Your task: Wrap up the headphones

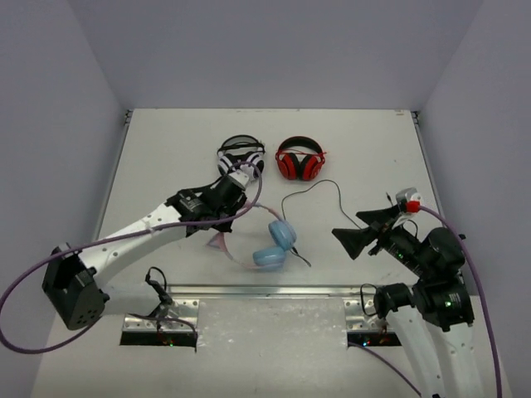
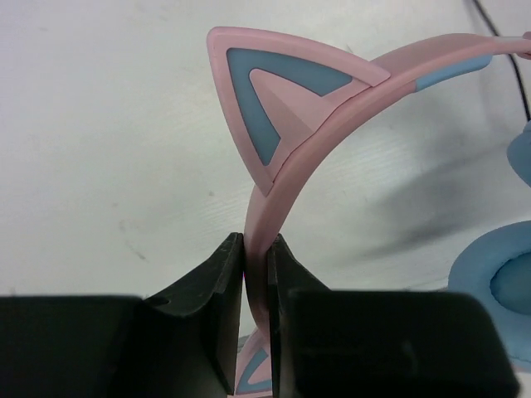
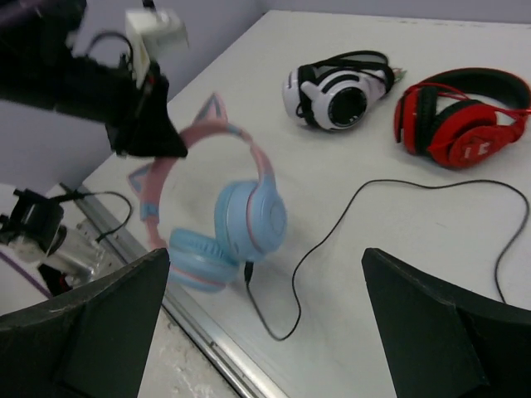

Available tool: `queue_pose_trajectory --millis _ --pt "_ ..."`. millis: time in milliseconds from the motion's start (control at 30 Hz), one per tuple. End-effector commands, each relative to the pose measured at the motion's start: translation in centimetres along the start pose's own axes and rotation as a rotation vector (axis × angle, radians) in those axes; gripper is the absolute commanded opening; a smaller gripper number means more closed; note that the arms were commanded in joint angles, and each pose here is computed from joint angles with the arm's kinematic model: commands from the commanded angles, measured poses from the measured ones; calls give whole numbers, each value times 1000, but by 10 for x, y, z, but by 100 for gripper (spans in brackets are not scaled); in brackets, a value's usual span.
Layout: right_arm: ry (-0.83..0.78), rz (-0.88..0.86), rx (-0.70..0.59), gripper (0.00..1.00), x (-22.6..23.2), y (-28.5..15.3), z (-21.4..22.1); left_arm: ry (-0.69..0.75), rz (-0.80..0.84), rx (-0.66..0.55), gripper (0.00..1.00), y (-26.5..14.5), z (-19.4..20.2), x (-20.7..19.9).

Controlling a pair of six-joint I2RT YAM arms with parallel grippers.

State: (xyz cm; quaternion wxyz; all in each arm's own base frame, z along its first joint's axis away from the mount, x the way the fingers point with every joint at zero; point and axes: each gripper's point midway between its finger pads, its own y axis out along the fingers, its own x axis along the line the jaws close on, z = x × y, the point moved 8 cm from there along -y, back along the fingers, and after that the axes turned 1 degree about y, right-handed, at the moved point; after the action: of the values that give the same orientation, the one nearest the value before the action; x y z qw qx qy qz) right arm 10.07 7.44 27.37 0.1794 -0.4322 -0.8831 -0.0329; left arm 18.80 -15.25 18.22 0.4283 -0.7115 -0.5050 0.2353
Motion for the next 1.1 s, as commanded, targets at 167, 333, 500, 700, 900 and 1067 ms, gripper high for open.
queue_pose_trajectory --millis 167,333,500,700,900,1067 --pt "-176 -588 -78 99 4 55 16 -279 -213 -412 0 -111 -55 44" --pt "-163 -626 43 99 -9 104 28 -317 -200 -521 0 -166 -77 56" --pt "-235 -489 110 99 -7 156 44 -332 -179 -553 0 -187 -82 60" --pt "-227 -491 92 80 7 182 61 -388 -130 -639 0 -213 -90 63" --pt "-159 -533 -32 51 11 188 64 -511 -71 -787 0 -258 -99 73" --pt "-114 -546 -59 8 9 177 78 -585 -104 -862 0 -279 -101 84"
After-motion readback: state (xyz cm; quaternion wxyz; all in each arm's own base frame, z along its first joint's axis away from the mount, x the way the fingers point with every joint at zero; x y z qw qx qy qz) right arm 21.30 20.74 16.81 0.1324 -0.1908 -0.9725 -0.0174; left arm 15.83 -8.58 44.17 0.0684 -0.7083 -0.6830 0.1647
